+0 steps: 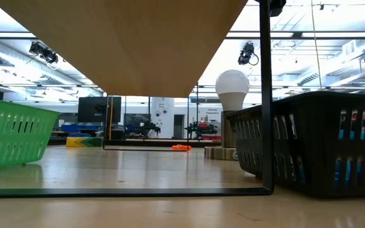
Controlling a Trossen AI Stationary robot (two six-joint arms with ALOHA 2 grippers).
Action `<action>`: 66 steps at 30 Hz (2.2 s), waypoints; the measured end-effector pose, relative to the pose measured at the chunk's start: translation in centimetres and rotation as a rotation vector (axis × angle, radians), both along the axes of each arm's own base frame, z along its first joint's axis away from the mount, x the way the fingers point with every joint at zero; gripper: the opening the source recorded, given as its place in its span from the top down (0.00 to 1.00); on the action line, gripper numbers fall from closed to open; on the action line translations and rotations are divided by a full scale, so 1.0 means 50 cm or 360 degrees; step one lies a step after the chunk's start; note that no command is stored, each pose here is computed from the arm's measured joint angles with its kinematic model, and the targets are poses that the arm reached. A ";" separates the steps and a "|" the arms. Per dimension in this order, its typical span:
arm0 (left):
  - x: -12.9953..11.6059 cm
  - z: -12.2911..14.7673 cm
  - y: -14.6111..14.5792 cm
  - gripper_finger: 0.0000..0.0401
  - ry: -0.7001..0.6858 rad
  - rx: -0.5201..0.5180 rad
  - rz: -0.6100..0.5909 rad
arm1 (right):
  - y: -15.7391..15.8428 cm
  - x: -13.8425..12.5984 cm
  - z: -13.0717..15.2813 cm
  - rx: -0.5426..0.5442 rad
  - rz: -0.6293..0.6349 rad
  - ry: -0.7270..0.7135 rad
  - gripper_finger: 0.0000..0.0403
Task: Pick & Place Office Desk Supplies
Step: Put the orange rubber band into the black bin
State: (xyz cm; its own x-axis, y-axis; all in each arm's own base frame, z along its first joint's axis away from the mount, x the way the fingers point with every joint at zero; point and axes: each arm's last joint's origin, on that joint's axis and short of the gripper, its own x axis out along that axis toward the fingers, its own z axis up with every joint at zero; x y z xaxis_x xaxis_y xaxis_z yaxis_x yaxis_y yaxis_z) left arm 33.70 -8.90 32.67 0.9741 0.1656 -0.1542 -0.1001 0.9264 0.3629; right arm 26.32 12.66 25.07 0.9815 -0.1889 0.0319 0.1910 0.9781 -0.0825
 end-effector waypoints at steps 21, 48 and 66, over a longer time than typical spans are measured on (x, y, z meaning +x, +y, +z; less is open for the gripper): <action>0.002 0.003 0.002 1.00 -0.0016 -0.0006 -0.0071 | -0.012 0.004 0.006 0.0005 -0.0077 -0.0039 0.79; 0.001 -0.002 -0.005 1.00 0.0024 -0.0072 -0.0253 | 0.018 -0.010 -0.007 -0.0014 0.0014 0.0053 1.00; -0.004 -0.015 -0.020 0.73 0.0166 -0.0339 -0.0639 | 0.066 -0.047 -0.044 0.0129 0.0029 0.0261 1.00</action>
